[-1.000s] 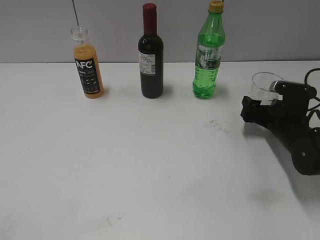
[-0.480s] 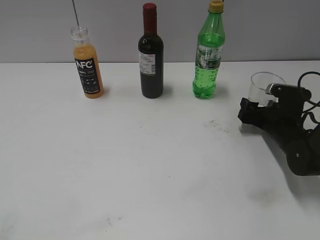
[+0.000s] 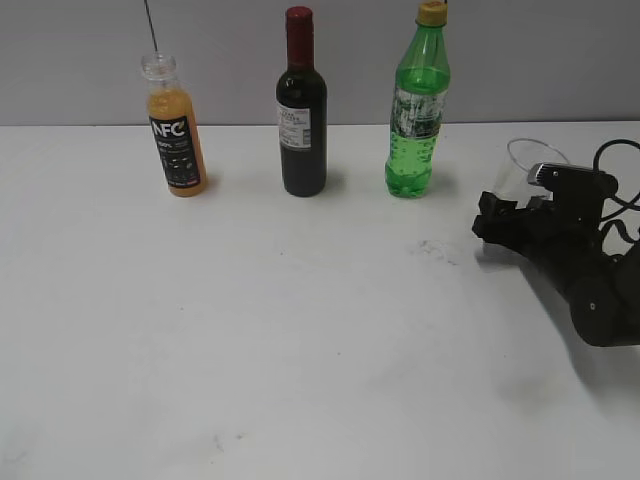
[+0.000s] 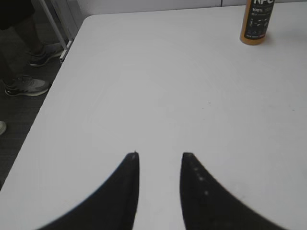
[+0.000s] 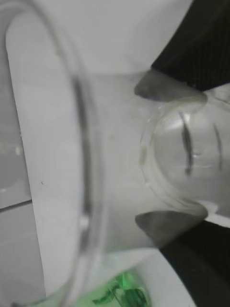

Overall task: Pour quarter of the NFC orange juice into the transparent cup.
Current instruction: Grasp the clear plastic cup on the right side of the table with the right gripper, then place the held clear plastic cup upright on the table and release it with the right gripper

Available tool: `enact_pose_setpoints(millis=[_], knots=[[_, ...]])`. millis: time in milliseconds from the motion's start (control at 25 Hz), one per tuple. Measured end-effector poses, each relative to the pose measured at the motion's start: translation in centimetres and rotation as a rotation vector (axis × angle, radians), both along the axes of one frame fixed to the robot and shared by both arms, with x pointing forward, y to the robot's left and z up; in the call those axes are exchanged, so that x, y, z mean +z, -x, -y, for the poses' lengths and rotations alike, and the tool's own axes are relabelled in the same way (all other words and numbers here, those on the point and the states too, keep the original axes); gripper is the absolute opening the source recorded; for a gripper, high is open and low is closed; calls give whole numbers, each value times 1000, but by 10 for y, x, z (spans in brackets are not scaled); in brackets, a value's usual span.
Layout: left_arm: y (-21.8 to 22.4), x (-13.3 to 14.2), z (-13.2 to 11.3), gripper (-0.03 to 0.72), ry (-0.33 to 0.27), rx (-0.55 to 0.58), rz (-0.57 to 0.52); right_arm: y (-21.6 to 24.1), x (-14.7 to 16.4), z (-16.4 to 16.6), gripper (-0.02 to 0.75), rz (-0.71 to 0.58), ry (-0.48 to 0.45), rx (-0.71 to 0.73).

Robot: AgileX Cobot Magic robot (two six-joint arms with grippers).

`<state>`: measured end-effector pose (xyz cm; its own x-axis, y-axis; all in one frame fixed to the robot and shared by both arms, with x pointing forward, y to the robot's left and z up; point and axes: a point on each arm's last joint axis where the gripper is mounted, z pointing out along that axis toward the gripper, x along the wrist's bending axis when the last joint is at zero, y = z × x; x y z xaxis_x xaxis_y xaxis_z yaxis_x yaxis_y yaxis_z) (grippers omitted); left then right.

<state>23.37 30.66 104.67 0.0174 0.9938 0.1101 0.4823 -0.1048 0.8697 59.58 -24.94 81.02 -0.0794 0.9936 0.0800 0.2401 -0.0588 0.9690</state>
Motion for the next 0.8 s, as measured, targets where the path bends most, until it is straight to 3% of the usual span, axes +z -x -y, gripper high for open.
enact_pose_setpoints(millis=[480, 800], knots=[[0, 0, 0, 236, 0, 0, 0, 26, 12, 1, 537, -32, 69, 45], [0, 0, 0, 236, 0, 0, 0, 76, 38, -19, 537, -36, 146, 383]])
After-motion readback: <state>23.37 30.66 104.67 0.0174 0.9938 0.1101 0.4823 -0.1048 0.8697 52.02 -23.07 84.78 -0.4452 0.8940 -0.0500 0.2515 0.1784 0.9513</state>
